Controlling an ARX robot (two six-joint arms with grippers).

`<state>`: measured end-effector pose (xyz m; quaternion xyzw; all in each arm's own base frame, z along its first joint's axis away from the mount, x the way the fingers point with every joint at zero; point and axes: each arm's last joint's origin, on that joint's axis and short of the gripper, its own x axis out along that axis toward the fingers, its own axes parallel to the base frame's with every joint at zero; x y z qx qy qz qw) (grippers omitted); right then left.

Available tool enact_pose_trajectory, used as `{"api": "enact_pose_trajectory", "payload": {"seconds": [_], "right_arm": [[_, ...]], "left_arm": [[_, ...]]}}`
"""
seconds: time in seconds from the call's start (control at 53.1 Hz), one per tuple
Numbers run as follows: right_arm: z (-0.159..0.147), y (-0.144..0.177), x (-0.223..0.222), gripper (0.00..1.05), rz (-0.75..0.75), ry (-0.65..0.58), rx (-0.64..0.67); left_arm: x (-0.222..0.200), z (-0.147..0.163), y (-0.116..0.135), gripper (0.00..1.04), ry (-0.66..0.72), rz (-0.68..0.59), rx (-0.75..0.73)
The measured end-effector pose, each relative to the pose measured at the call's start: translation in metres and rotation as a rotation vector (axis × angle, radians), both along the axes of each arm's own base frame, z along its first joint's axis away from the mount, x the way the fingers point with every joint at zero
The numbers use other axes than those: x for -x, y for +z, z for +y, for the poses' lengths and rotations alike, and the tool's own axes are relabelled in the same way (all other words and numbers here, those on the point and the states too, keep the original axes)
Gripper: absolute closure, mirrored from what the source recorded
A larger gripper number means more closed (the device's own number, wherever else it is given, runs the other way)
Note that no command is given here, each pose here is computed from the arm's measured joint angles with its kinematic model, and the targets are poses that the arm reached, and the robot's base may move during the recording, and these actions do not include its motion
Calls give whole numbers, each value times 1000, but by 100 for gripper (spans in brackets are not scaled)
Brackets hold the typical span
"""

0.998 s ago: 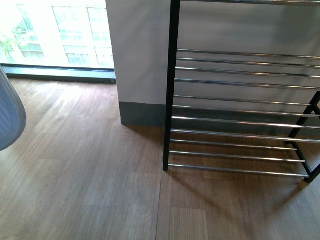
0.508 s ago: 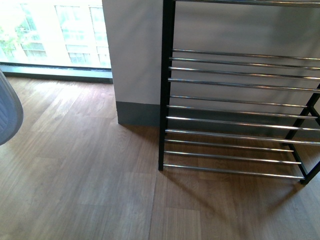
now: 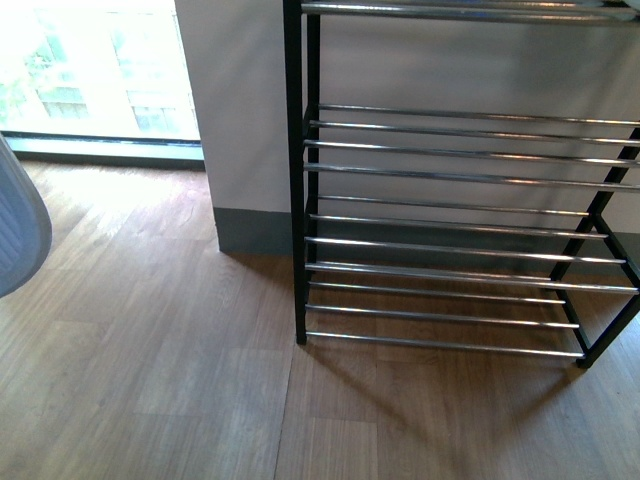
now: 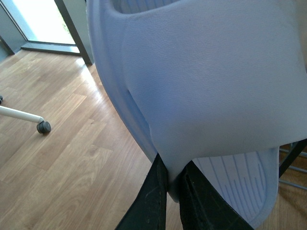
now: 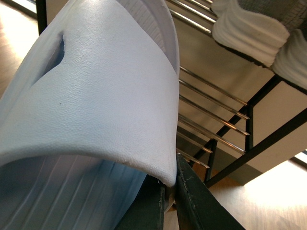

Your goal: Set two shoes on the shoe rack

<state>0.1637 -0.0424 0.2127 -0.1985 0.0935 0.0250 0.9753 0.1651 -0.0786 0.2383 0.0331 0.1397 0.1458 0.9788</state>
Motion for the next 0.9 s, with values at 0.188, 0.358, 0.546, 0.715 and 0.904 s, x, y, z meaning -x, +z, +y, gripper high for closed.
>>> {"api": "enact_pose_trajectory", "payload": {"seconds": [0.188, 0.358, 0.546, 0.715, 0.904], "right_arm": [[0, 0, 0, 103, 0, -1, 0], [0, 0, 0, 103, 0, 0, 0], [0, 0, 0, 103, 0, -1, 0], [0, 0, 0, 103, 0, -1, 0], [0, 0, 0, 103, 0, -1, 0]], "left_arm": [[0, 0, 0, 102, 0, 0, 0], [0, 0, 0, 102, 0, 0, 0], [0, 0, 0, 102, 0, 0, 0], [0, 0, 0, 102, -1, 1, -1], [0, 0, 0, 102, 0, 1, 0]]}}
